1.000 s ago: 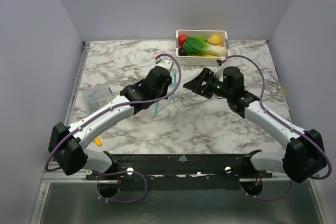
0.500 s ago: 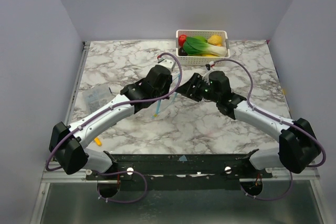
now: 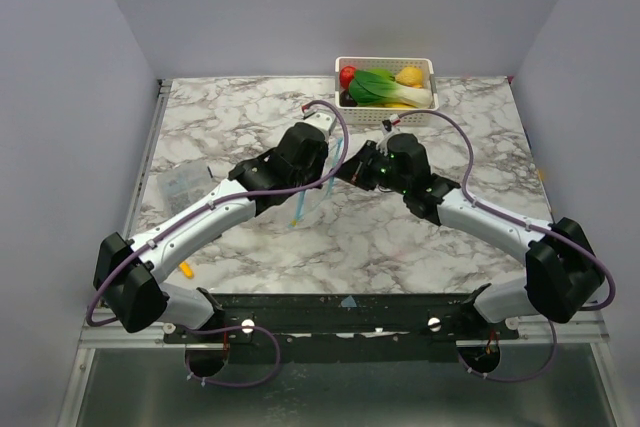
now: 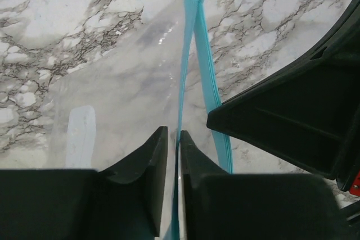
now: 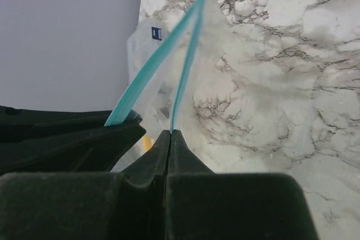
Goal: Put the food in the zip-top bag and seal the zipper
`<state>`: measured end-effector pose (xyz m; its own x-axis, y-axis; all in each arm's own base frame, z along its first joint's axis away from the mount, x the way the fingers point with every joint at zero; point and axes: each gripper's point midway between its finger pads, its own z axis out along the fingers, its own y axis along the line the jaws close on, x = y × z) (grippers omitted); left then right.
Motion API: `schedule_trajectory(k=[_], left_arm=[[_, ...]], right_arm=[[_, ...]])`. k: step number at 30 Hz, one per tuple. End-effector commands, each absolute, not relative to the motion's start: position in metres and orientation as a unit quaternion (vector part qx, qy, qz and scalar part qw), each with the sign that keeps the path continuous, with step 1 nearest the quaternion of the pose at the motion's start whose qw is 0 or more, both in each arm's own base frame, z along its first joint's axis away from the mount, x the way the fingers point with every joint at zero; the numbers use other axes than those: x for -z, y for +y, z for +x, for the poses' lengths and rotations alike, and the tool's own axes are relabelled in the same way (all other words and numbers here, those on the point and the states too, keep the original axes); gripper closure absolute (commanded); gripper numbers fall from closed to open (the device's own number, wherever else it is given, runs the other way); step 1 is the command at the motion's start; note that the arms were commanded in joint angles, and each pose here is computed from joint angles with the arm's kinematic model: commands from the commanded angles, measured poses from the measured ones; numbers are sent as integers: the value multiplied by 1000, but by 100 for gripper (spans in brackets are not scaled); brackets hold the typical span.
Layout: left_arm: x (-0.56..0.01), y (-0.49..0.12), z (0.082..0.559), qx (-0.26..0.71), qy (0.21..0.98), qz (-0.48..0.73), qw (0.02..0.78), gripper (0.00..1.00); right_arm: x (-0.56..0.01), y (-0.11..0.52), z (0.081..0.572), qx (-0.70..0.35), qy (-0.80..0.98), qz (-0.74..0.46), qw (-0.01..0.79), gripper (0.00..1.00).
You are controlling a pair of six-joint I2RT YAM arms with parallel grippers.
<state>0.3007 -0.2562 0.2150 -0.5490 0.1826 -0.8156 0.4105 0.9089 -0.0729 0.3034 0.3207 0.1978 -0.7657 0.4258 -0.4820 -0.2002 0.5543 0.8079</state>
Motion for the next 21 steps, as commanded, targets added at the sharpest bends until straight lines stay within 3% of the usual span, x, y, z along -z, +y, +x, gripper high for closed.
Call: schedule_trajectory(k=[1,5,6,12,21], left_arm=[[-236,-249,305,118,858,181,466,71],[-236,-241,309,81,863,196,459,44],[-237,-238,310,68,867,199,452,41],[-246,-232,309,31,882,204,424,39],[-224,-241,303,-10,876,247,414,45]], right_arm=[[-217,326,310,-472,801,73,360,100],[-219,323,311,-467,803,80,362,100],[-222,323,310,-468,801,80,364,100],[-228,321,310,-465,800,89,369,100],[-232,326,315,-454,802,106,373,100]])
